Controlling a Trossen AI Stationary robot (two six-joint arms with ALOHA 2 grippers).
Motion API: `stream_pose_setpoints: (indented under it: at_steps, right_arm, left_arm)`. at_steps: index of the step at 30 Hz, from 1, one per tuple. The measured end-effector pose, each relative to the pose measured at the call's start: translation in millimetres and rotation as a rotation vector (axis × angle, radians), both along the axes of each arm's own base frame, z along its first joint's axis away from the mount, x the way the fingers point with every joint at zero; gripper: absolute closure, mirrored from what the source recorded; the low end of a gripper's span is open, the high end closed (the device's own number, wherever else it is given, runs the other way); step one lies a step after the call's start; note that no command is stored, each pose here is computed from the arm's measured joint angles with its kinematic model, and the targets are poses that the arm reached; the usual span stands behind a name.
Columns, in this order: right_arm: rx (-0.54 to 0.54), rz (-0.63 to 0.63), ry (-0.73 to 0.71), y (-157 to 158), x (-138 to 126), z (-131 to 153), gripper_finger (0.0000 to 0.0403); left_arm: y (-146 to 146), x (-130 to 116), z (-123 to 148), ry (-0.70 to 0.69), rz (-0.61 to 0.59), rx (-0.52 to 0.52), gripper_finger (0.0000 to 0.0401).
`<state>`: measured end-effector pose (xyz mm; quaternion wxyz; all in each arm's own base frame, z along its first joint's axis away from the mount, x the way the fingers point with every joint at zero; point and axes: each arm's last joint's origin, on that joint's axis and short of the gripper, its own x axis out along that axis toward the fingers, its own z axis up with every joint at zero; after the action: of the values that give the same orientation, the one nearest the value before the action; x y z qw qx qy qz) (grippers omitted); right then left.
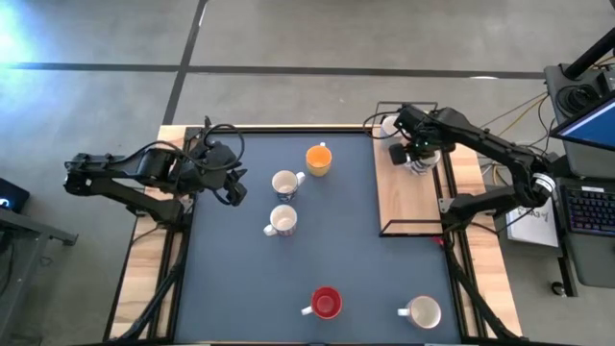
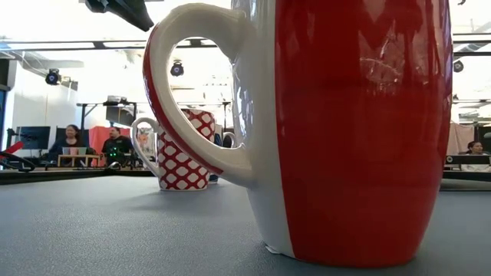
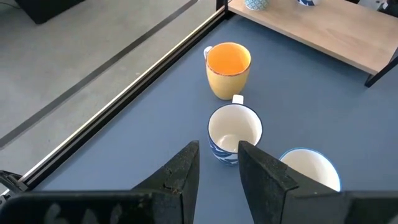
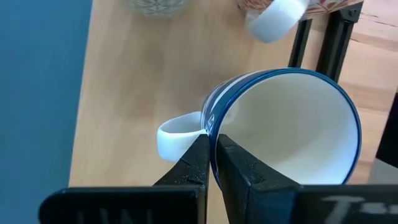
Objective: Place coffee mugs
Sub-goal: Put the dark blue cup on the shelf aligned with the orange cup
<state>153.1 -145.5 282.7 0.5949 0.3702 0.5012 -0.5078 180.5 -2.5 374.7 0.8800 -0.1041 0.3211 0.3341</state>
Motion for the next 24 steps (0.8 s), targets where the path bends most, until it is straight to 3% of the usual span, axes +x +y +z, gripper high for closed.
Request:
stream_pose_setpoints:
  at_steps: [24]
  right_arm:
    - [-0.048, -0.021, -0.021, -8.5, -1.7, 0.8, 0.0390]
  left_arm:
    - [0.0, -0.1, 0.1, -0.001, 0.000, 0.000, 0.0307]
